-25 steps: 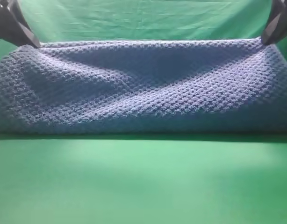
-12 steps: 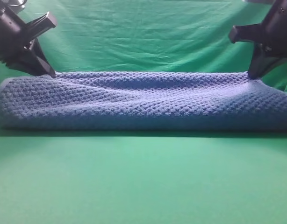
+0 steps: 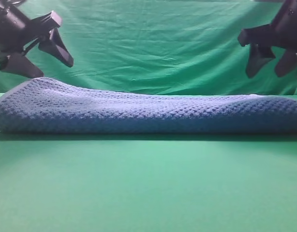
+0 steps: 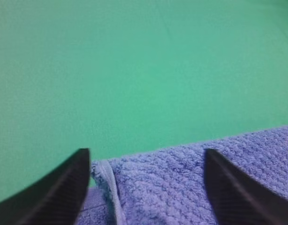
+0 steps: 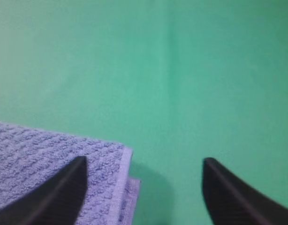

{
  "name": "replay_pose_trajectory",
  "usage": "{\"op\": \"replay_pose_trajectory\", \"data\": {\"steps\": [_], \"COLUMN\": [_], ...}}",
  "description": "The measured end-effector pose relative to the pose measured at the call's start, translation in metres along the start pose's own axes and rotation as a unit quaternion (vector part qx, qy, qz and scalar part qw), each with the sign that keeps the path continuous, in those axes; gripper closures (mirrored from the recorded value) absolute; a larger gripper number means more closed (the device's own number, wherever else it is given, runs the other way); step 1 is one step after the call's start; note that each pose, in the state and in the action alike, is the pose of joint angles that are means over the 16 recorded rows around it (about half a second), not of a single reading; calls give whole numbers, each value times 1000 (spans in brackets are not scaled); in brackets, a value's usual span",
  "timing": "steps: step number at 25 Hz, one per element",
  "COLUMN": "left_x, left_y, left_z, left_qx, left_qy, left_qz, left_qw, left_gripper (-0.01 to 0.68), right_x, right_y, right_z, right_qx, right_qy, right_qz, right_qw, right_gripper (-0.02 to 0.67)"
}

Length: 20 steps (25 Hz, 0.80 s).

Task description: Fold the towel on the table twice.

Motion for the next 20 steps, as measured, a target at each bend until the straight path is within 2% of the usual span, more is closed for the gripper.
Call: {"op": "replay_pose_trajectory", "data": {"steps": [2, 4, 7, 10, 15, 17, 20], "left_x": [-3, -8, -19, -32, -59, -69, -83], "left_y": [5, 13, 31, 54, 105, 127, 159], "left_z": [6, 13, 27, 42, 63, 67, 69], "left_qx": [-10, -21, -41, -63, -90, -91, -84], "left_qy": [-7, -16, -34, -53, -83, -93, -100], "left_qz": [-3, -9, -19, -30, -46, -50, -51], "left_qw": [1000, 1000, 998, 996, 991, 990, 990], "left_gripper": [208, 222, 300, 418, 599, 643, 670], "right_x": [3, 6, 11, 18, 28, 31, 36], "right_y": [9, 21, 45, 75, 130, 153, 185], "right_z": [9, 19, 34, 48, 62, 63, 62], "right_qx": [-5, -10, -18, -27, -41, -47, -55], "right_qy": [3, 7, 15, 25, 38, 40, 41], "right_qz": [9, 20, 39, 60, 90, 99, 110], "right_qw": [1000, 1000, 999, 998, 994, 993, 992], "right_gripper": [158, 127, 148, 244, 446, 516, 597]}}
Point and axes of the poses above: a point on each arm's last joint axis where the gripper is mounted, y pointing back along that axis away from the gripper, x along the wrist's bending axis when the last joint is at zero, z = x × y, the point moved 1 cm from there along -y, pointing out along that axis toward the gripper, and after that the axes turned 6 degrees about -y, right-handed, at the moved point
